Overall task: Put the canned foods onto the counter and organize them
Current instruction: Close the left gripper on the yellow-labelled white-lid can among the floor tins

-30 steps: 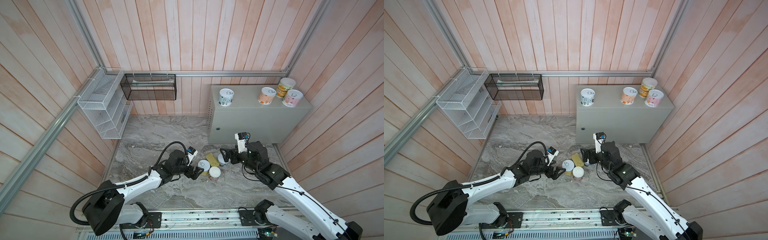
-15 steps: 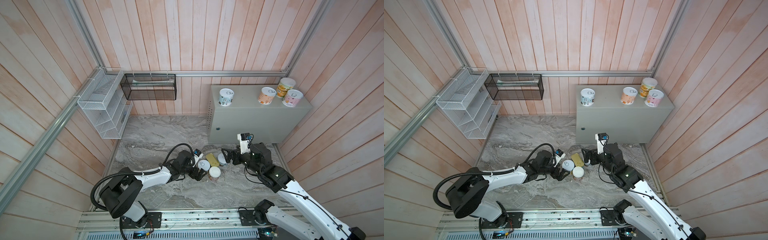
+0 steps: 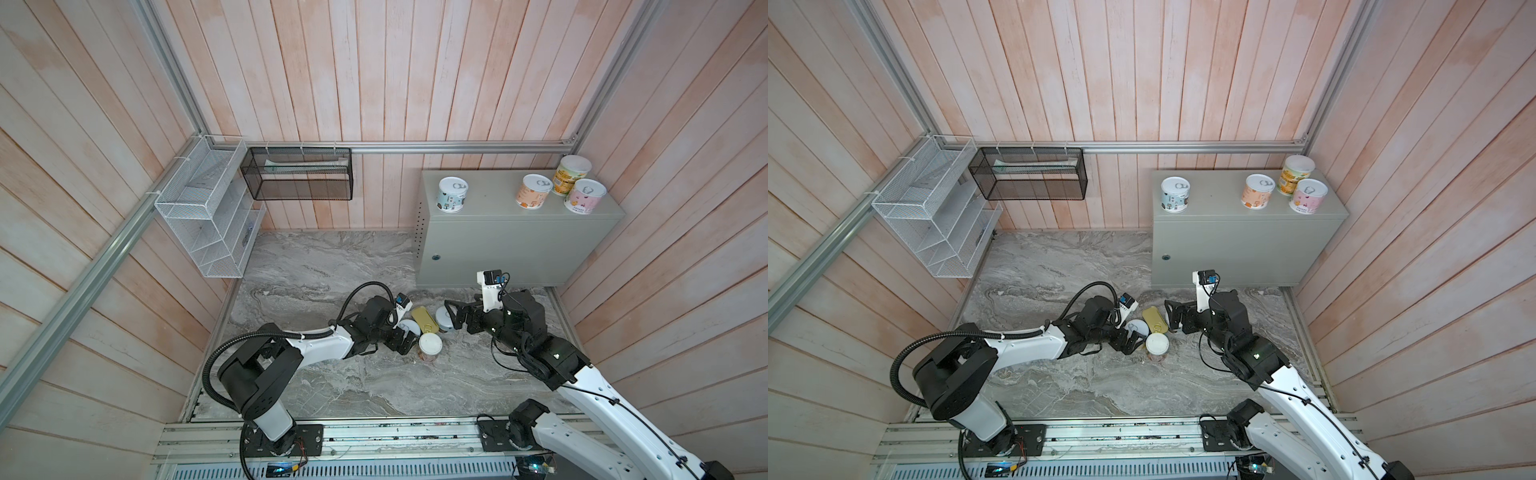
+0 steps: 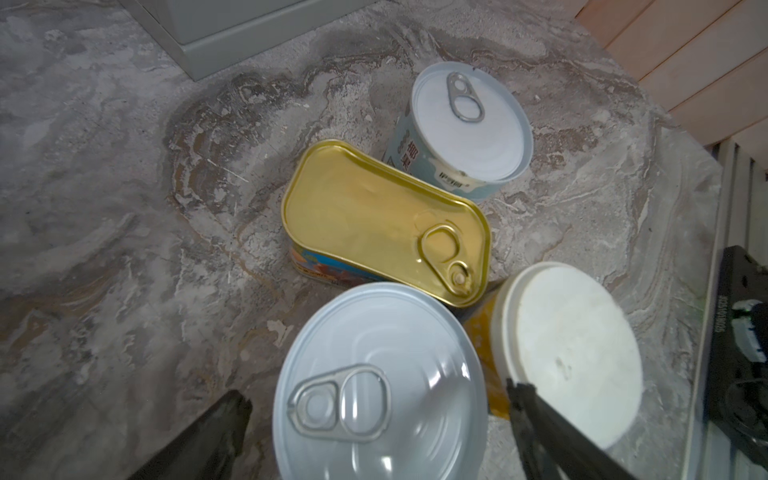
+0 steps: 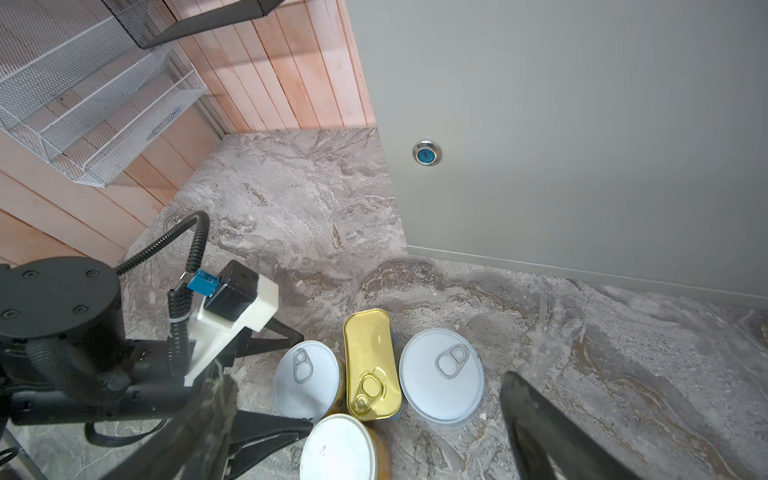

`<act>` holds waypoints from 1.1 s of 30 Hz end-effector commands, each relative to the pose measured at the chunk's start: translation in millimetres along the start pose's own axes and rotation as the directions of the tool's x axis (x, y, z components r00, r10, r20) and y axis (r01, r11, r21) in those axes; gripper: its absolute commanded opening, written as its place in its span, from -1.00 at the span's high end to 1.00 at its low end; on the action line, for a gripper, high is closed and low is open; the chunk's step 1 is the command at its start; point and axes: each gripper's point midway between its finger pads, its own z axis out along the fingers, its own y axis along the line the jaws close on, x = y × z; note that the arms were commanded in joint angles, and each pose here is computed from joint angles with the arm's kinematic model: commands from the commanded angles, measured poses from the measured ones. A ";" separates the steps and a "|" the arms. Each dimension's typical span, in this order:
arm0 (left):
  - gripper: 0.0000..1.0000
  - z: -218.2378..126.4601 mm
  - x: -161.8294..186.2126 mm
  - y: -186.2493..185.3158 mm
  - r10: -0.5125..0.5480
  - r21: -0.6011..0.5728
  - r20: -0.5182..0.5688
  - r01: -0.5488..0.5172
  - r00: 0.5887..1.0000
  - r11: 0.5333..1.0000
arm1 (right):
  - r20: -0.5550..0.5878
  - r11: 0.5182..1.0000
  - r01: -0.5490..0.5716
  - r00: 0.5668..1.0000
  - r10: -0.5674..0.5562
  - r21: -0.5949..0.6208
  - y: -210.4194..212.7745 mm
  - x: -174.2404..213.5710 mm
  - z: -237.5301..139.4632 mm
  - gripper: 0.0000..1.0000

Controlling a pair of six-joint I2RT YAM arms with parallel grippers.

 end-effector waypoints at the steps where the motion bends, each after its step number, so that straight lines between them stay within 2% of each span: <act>1: -1.00 6.3 -11.7 3.4 0.063 -0.027 -0.018 -0.064 0.998 0.998 | -0.037 1.000 0.003 0.999 -0.002 0.012 -2.1 4.0 -2.1 -0.96; 11: -1.00 1.5 2.2 5.5 0.156 -0.051 -0.132 -0.164 0.979 0.985 | -0.058 0.999 0.012 0.998 -0.010 0.042 -10.3 8.4 -4.6 -0.96; 17: -0.98 8.9 -0.6 7.4 0.163 -0.058 -0.134 -0.172 0.978 0.983 | -0.051 0.999 0.010 0.999 -0.008 0.037 -10.4 9.4 -4.3 -0.96; 23: -0.66 20.4 0.6 13.6 0.169 -0.079 -0.170 -0.184 0.971 0.980 | -0.054 0.999 0.012 0.999 -0.010 0.040 -11.1 10.1 -6.0 -0.96; 28: -0.56 18.7 4.9 17.1 0.173 -0.099 -0.184 -0.193 0.968 0.976 | -0.051 0.999 0.012 0.999 -0.009 0.049 -13.3 9.9 -7.1 -0.96; 33: -0.32 5.9 -4.2 13.2 0.160 -0.108 -0.139 -0.176 0.977 0.978 | -0.068 1.000 0.013 0.998 -0.012 0.023 -10.3 17.6 -1.3 -0.96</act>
